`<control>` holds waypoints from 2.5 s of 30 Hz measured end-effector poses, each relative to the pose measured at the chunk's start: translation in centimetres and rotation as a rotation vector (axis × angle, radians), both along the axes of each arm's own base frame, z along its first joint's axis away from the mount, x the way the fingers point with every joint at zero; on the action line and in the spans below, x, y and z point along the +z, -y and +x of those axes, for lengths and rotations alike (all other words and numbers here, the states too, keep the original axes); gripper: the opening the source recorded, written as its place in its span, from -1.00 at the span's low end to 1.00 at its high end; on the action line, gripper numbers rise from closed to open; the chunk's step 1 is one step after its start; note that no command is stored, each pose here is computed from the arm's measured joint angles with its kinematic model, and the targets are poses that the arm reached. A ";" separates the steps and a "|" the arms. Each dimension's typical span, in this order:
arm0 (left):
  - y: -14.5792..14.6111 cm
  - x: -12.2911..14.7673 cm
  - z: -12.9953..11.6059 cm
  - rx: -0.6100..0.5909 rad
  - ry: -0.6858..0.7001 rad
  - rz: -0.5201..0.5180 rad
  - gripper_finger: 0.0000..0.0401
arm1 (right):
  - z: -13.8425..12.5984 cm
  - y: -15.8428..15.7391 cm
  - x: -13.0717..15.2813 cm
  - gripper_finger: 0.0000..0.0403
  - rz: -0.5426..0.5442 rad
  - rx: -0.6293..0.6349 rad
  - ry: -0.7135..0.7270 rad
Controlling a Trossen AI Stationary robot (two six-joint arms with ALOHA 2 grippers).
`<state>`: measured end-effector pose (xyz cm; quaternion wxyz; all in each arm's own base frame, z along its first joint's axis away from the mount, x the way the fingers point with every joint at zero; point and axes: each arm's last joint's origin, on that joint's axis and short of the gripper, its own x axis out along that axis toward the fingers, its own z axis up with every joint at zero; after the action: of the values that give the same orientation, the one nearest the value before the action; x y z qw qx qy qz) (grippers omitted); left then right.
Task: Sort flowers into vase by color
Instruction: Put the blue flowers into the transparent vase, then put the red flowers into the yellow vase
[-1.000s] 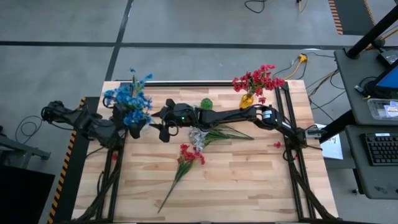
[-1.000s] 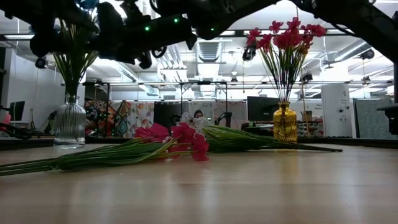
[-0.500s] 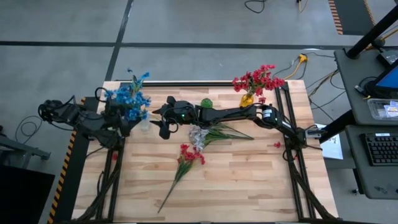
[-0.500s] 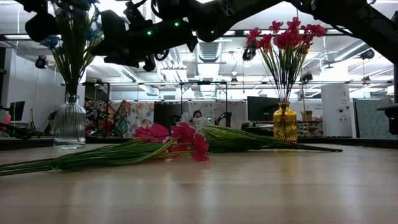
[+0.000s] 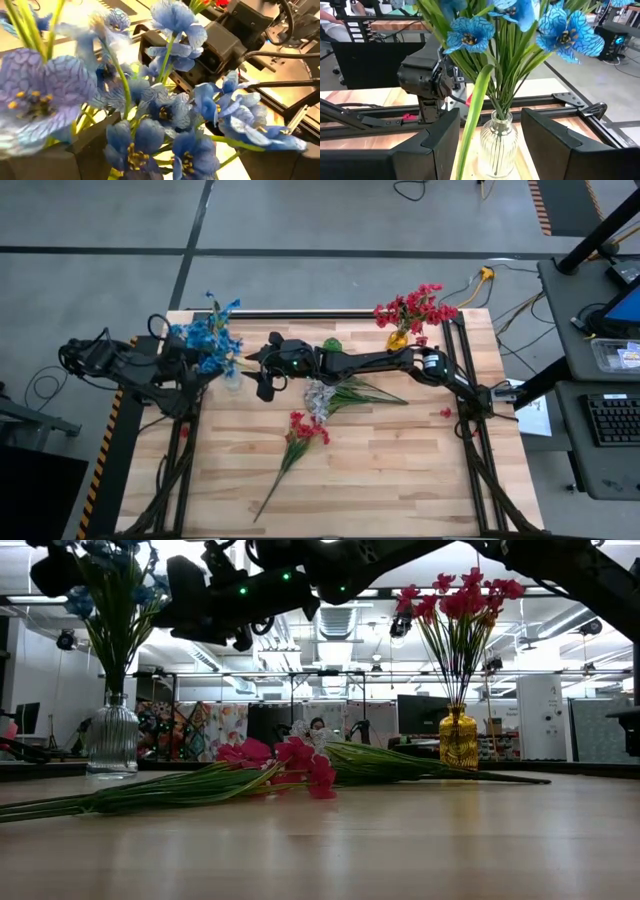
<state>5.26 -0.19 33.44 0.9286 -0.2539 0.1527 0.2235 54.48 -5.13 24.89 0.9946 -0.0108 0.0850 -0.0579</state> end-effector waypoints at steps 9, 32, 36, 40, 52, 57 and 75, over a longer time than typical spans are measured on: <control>-0.3 1.3 -1.0 -0.021 0.013 -0.051 0.71 | -0.1 0.0 0.4 0.01 -0.002 0.001 -0.001; -1.4 4.7 -3.4 0.008 0.118 -0.129 0.71 | -0.9 -0.1 1.7 0.01 0.006 0.003 -0.037; -1.4 4.9 -3.5 0.011 0.120 -0.098 0.71 | -1.0 -0.1 1.9 0.01 0.012 0.002 -0.042; -1.5 4.8 -3.5 0.025 0.117 -0.074 0.71 | -1.1 -0.2 1.7 0.01 0.015 0.003 -0.063; -1.2 4.8 -2.8 0.019 0.082 -0.047 0.71 | -1.1 -0.2 1.4 0.21 0.019 0.006 -0.093; -1.1 4.8 -2.5 0.019 0.073 -0.042 0.71 | -1.3 -0.2 0.7 0.47 0.016 0.008 -0.171; -1.4 6.2 -3.2 0.025 0.124 -0.050 0.71 | -4.3 -0.7 1.4 0.73 -0.009 0.006 -0.483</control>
<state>2.07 1.20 39.69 0.9268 -0.2923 0.0971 0.2148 50.16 -4.43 26.25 0.9455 -0.0290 0.3203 -0.0513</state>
